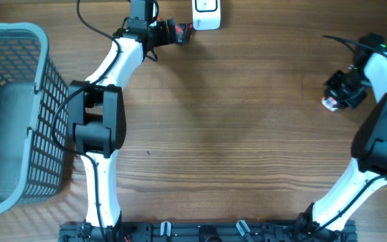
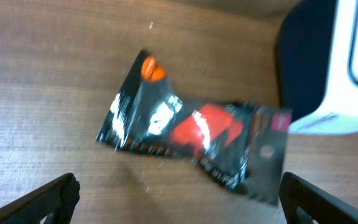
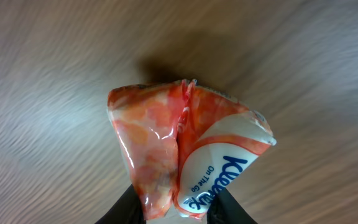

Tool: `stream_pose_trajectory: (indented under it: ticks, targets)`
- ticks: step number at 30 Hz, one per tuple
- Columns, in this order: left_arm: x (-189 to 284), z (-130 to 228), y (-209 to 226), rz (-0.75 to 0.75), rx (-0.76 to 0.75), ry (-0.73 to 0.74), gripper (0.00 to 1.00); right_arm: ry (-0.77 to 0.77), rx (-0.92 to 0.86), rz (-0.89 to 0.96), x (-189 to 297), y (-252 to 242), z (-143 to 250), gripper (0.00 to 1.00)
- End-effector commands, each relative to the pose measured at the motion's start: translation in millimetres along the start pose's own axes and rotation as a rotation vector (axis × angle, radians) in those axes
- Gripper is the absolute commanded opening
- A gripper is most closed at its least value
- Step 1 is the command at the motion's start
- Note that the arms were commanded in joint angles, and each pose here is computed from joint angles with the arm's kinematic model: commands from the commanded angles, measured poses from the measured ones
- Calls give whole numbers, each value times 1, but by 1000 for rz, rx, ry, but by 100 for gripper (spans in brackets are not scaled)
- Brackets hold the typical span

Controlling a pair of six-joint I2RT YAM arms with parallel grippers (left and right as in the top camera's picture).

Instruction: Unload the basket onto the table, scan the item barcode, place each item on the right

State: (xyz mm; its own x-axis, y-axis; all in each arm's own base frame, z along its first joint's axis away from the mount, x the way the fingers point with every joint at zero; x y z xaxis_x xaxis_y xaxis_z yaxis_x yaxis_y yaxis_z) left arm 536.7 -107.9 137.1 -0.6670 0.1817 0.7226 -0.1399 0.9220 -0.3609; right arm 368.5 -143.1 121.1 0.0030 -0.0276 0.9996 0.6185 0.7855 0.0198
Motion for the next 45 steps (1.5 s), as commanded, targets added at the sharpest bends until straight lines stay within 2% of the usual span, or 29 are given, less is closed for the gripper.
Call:
stream_pose_trajectory:
  ticks: [1,6,17,18,19,20,21,23,25,28,30,34,39,45]
  targets:
    - [-16,7,-2,22,17,-11,100,-3,-55,48,0,-29,-7,18]
    - [-34,9,0,51,12,-61,100,1,-87,46,0,-43,-9,25]
    - [-68,26,-10,117,-38,-134,100,-19,-125,50,0,-49,-13,26]
    - [-69,28,-12,119,-54,-135,100,-17,-132,50,0,-51,-13,38]
    - [-70,30,-12,109,-54,-136,100,-15,-137,50,0,-54,-13,61]
    - [-70,31,-12,99,-55,-131,100,-10,-140,51,1,-56,-13,77]
    - [-70,33,-11,88,-54,-125,100,-6,-144,53,1,-58,-13,100]
    - [-71,37,-7,52,-53,-100,99,3,-156,55,1,-64,-12,100]
    - [-72,42,3,-21,-48,-65,86,15,-174,56,1,-72,-11,100]
    - [-72,49,13,-80,-44,-12,76,26,-186,58,1,-77,-10,100]
    - [-71,53,19,-104,-40,23,75,26,-186,57,1,-78,-10,100]
    - [-70,60,29,-149,-33,92,63,29,-188,57,1,-78,-10,100]
    - [-66,75,37,-203,-35,192,58,32,-195,49,1,-77,-10,100]
    - [-59,93,46,-272,-37,322,34,32,-195,43,1,-76,-10,100]
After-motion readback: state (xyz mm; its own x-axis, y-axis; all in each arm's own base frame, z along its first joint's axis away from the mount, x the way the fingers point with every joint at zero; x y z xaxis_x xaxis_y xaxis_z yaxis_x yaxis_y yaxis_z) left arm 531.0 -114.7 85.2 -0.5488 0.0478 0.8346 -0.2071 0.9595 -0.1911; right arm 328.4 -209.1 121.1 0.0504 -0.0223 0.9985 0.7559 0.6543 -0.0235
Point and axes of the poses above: each gripper's point midway between its finger pads, its own x axis back along the fingers, its own y axis along the line the jaws close on, z = x × y, the point moved 10 cm from there along x, back along the fingers, and after that the axes turned 10 degrees about x, right-handed, at the moved point
